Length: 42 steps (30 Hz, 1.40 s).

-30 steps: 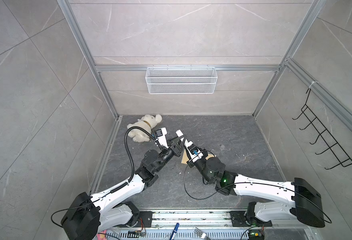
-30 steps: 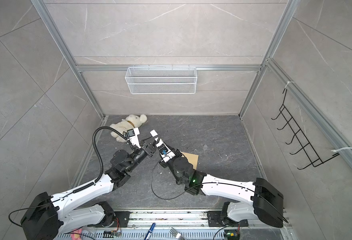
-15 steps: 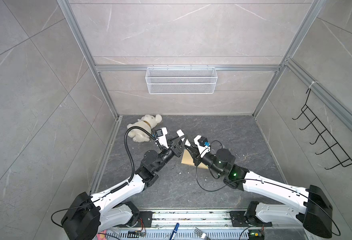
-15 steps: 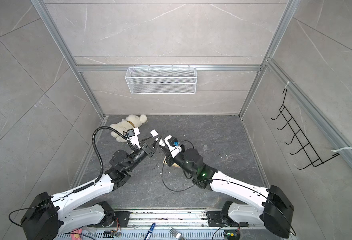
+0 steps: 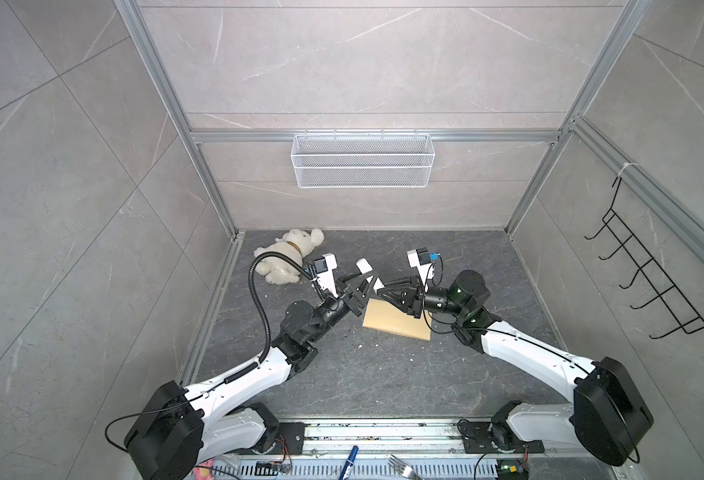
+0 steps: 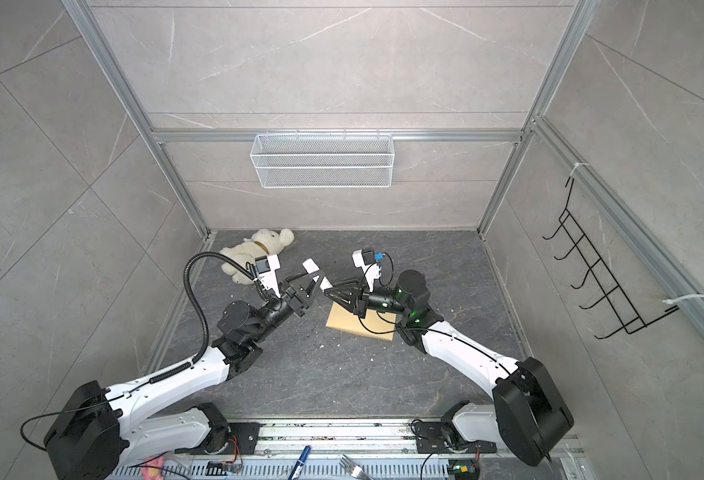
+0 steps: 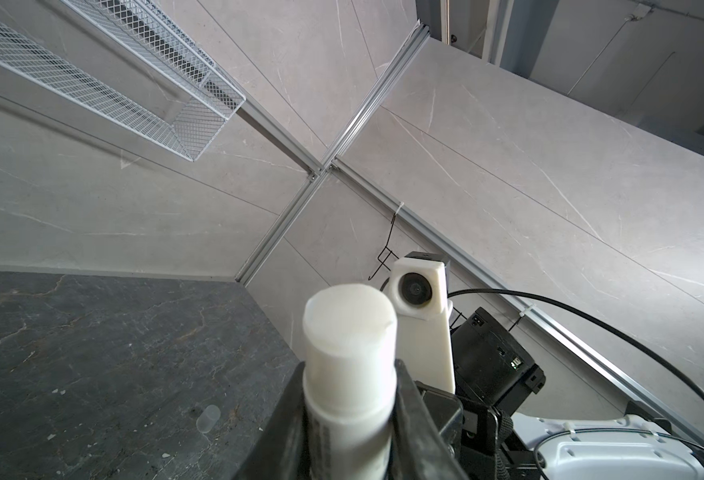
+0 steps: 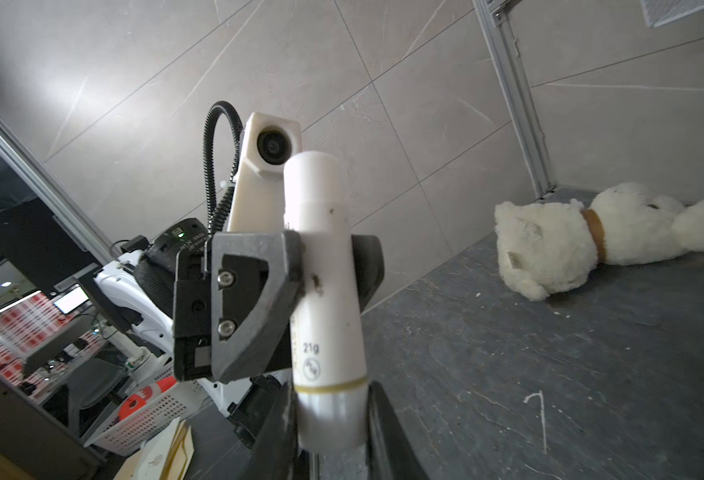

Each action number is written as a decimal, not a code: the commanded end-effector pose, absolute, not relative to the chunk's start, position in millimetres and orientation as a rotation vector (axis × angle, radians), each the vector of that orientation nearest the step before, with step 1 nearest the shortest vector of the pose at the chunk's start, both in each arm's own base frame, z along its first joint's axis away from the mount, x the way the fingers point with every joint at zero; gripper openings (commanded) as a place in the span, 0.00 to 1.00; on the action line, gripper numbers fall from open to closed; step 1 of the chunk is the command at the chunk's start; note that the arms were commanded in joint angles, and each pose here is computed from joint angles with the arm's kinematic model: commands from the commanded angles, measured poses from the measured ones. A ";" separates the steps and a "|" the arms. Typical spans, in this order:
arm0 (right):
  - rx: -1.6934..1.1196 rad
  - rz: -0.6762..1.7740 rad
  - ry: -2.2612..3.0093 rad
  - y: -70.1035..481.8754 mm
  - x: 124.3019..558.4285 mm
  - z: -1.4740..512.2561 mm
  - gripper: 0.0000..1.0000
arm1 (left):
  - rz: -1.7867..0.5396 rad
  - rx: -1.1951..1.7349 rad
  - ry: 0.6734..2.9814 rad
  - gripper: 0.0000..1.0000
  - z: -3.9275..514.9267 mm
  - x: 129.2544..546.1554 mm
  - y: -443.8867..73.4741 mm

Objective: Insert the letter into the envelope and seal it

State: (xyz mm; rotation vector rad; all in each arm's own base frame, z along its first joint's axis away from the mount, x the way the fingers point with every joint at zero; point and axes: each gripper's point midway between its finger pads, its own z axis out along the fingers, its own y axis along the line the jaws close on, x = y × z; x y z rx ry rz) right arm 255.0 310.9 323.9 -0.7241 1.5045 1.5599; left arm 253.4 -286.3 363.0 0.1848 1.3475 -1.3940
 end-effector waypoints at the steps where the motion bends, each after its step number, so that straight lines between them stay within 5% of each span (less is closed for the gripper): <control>1: -0.514 1.579 1.464 288.7 288.4 346.9 0.00 | -1.433 0.307 1.183 0.00 398.0 227.5 -284.8; 8: -0.488 1.373 1.565 285.0 299.4 334.1 0.06 | -1.387 0.237 1.234 0.00 390.1 240.7 -281.0; 12: -0.564 1.048 1.590 283.5 289.3 326.0 0.42 | -1.343 0.190 1.273 0.00 383.4 250.7 -277.8; 15: -0.629 0.754 1.563 279.1 280.2 322.5 0.55 | -1.328 0.166 1.281 0.00 381.2 254.5 -275.4; 25: -0.683 0.271 1.408 280.3 258.8 322.0 0.60 | -1.323 0.156 1.294 0.00 380.0 258.8 -277.8; 42: -0.631 0.148 1.367 316.7 258.5 323.3 0.53 | -1.331 0.151 1.305 0.00 378.0 260.0 -279.4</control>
